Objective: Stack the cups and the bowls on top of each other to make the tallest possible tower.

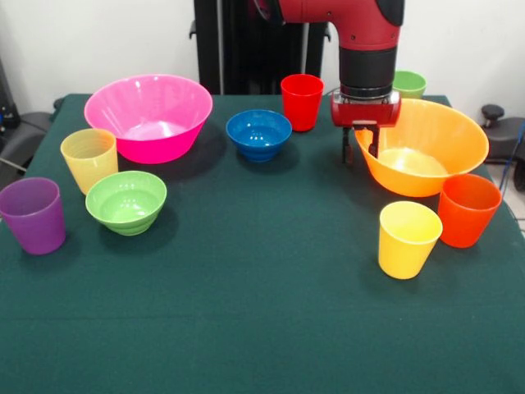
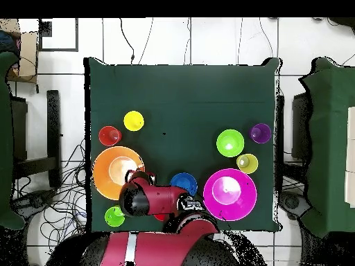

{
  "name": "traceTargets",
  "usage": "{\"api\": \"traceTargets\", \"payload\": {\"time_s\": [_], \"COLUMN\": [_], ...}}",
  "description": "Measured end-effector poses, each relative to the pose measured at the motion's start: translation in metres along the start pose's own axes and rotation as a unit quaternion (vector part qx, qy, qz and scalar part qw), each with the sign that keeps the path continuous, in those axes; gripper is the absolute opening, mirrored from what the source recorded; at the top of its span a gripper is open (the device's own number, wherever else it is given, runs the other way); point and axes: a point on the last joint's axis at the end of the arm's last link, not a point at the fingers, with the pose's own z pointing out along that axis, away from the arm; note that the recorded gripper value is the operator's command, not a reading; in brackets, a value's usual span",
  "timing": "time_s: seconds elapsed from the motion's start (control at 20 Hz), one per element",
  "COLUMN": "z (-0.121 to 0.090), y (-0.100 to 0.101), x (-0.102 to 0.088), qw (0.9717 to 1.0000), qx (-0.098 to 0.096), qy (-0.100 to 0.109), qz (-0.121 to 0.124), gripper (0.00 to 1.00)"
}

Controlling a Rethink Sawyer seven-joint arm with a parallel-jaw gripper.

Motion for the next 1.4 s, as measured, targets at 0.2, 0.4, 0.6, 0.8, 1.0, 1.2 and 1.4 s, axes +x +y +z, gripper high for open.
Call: {"api": "traceTargets", "payload": {"time_s": [0.2, 0.4, 0.6, 0.8, 1.0, 1.2, 1.4], "z": [0.000, 0.000, 0.000, -0.006, -0.013, -0.026, -0.041], "y": [0.000, 0.000, -0.001, 0.002, 0.002, -0.004, -0.010], "x": [0.000, 0.000, 0.000, -0.003, -0.008, -0.019, -0.030], "qw": [1.0000, 1.0000, 1.0000, 0.9999, 0.9997, 0.9988, 0.9972], "qx": [0.000, 0.000, 0.001, 0.002, 0.009, 0.023, 0.039], "qy": [0.000, 0.000, 0.000, -0.007, -0.018, -0.037, -0.057], "qz": [0.000, -0.001, -0.001, -0.008, -0.015, -0.022, -0.028], "gripper": [0.00, 0.00, 0.00, 0.00, 0.00, 0.00, 0.00]}}
